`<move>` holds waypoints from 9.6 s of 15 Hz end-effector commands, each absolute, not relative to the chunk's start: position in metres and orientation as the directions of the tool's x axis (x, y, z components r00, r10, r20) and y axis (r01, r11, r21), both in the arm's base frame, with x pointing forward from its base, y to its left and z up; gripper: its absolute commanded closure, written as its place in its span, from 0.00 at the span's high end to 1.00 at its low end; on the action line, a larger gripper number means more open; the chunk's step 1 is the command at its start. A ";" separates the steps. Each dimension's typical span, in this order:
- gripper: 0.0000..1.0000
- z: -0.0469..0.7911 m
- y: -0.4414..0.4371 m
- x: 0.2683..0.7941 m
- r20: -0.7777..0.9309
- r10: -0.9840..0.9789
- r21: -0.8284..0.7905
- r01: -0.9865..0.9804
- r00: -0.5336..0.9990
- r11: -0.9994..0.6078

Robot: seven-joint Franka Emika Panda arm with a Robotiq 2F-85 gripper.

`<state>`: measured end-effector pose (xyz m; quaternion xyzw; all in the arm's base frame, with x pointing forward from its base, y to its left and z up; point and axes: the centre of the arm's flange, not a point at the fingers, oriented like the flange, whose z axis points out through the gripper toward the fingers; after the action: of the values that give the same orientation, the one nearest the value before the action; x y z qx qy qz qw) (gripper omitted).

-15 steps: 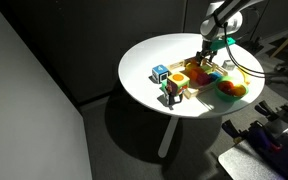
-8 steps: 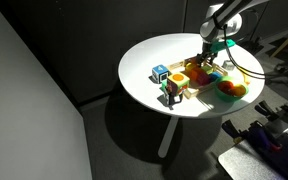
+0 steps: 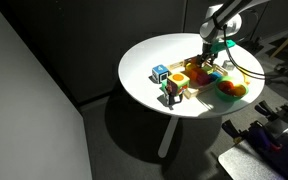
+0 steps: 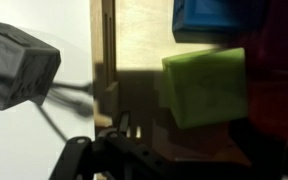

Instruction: Remove the lemon from the box and put it on the right side of the table.

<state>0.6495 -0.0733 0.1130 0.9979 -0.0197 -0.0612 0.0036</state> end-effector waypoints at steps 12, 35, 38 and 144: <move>1.00 0.123 -0.054 0.633 -0.152 0.030 0.020 0.033 0.988 -0.999; 1.00 0.137 -0.052 0.610 -0.208 0.035 0.049 0.046 0.978 -0.998; 1.00 0.135 -0.052 0.613 -0.206 0.036 0.046 0.046 0.978 -0.998; 0.38 0.129 -0.008 0.697 -0.103 -0.357 -0.030 -0.362 0.928 -0.932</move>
<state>0.7028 -0.0111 0.1141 0.9815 -0.1835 -0.0442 -0.0314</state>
